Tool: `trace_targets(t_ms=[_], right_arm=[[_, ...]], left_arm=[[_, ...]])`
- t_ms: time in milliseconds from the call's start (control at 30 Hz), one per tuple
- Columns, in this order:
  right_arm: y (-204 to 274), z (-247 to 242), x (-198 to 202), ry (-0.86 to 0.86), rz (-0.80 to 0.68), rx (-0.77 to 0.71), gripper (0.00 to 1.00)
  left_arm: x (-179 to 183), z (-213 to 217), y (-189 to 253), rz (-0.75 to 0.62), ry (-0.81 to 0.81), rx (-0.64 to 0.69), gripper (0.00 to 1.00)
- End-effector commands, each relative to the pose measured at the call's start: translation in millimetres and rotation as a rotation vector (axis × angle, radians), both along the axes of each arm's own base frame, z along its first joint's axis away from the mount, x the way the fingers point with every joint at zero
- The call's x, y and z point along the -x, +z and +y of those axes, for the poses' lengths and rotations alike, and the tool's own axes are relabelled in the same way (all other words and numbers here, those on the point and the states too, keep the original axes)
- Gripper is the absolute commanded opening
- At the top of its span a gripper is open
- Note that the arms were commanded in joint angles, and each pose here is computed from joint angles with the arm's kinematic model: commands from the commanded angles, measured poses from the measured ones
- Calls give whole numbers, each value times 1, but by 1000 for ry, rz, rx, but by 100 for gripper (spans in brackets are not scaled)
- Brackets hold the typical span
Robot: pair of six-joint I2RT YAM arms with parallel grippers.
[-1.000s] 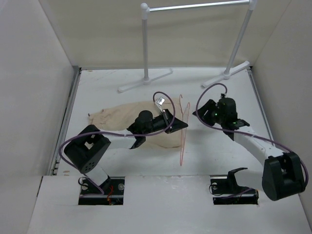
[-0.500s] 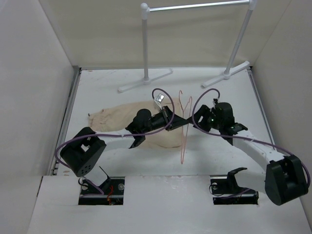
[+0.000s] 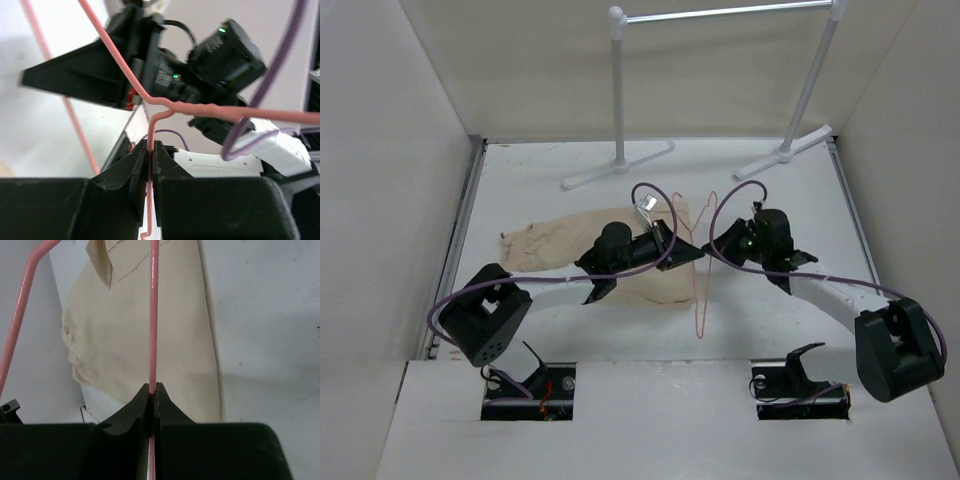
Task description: Place the trousers on the hanger
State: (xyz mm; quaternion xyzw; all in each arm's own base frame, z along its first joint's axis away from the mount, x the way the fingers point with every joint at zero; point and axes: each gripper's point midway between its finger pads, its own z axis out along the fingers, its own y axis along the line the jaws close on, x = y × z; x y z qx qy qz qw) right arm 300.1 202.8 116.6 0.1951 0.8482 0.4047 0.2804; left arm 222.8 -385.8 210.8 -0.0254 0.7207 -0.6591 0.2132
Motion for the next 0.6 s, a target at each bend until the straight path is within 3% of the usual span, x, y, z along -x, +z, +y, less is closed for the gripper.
trace_targets(t_ms=[0,167,300,467,567], right_arm=[[31,-5,-9,-8,-140,24,5],[33,-20,-6,-32,-161,157,4],[29,-16,-1,-7,-159,182,5],[20,-12,1,0,-143,182,5],[13,-11,0,9,-124,182,5]], left_arm=[[-5,16,-6,-18,46,-93,5],[-19,36,-32,-46,141,-333,7],[-18,36,-38,-96,148,-480,11],[-13,30,-46,-109,151,-533,17],[-11,29,-49,-116,163,-559,10]])
